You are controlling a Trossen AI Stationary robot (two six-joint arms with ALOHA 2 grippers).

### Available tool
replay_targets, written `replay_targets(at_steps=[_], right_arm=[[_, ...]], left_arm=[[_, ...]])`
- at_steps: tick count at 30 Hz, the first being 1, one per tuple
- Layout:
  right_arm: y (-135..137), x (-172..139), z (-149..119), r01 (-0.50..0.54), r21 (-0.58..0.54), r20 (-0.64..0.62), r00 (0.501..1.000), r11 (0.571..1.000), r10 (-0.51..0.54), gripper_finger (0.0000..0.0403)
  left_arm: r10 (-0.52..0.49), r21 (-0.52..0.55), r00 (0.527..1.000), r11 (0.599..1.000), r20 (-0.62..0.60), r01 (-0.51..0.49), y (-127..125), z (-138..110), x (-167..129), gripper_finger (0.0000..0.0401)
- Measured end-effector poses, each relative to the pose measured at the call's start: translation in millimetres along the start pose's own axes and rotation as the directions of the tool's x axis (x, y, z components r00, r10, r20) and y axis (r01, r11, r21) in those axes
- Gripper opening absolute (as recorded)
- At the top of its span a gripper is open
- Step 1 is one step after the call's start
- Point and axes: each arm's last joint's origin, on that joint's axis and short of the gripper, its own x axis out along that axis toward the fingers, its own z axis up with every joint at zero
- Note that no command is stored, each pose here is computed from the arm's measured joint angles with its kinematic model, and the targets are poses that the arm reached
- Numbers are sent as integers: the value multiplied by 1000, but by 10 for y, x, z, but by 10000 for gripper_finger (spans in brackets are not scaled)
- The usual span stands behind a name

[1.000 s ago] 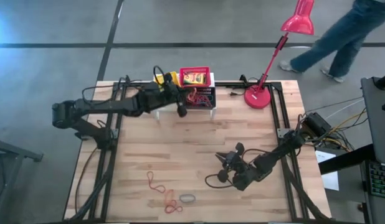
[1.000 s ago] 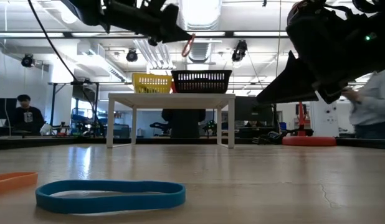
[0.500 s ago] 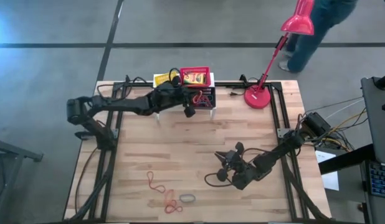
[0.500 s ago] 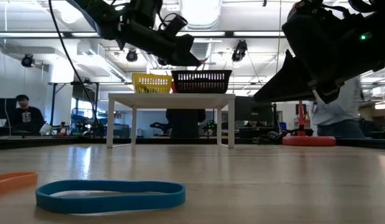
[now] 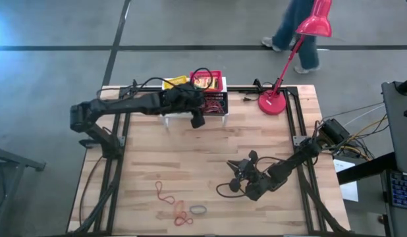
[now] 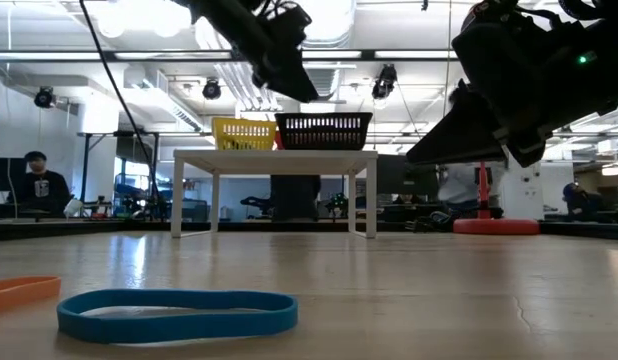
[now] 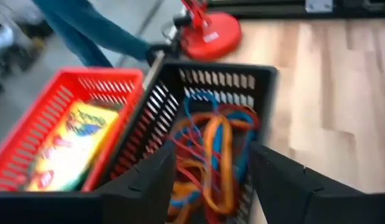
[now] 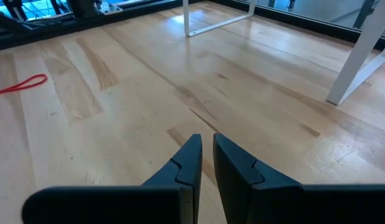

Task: Pick & Place Office Desk Supplies
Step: Put the blue rubber band into the black bin on the shelf

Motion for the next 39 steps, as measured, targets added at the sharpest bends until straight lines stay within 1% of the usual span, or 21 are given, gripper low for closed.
replay_targets(at_steps=[4,6,9,12,15,19,22,24,26,28,31,36,39], right_arm=[[1,0,-1,-3,0,-3,1000,1000,3,38],[2,0,-2,-6,0,-7,1000,1000,6,38],[3,0,-2,-9,1,-9,1000,1000,9,38],[7,0,-3,-16,2,-13,1000,1000,16,38],[22,6,1,-47,-11,-37,998,999,47,38],[33,24,-5,-100,-21,-95,991,995,97,38],[54,62,7,-186,-18,-167,969,982,180,38],[78,93,29,-265,-24,-211,944,964,255,40],[110,118,60,-355,-29,-242,910,934,338,47],[145,134,98,-446,-34,-257,869,894,423,59],[199,147,158,-552,-49,-269,810,832,522,86],[310,136,265,-634,-138,-270,763,761,587,135],[369,129,331,-650,-166,-253,755,741,605,162]], left_arm=[[-38,-63,994,997,-98,32,-62,94,-147,209],[-53,-64,992,997,-118,46,-119,131,-219,206],[-61,-35,992,998,-112,57,-281,153,-350,197],[-59,17,993,998,-99,61,-520,103,-513,186],[-56,59,993,996,-101,62,-808,-48,-663,175],[-63,74,994,995,-87,70,-1179,-336,-862,163],[-51,70,996,996,-72,56,-1410,-597,-976,158],[-52,66,997,996,-55,56,-1544,-772,-1030,155],[-70,60,997,996,-38,72,-1670,-946,-1070,154],[-102,47,994,994,-27,103,-1784,-1108,-1097,153],[-155,-4,988,988,5,155,-1919,-1316,-1121,153],[-226,-107,971,966,77,234,-2058,-1531,-1167,153],[-231,-144,967,959,109,246,-2085,-1594,-1178,153]])
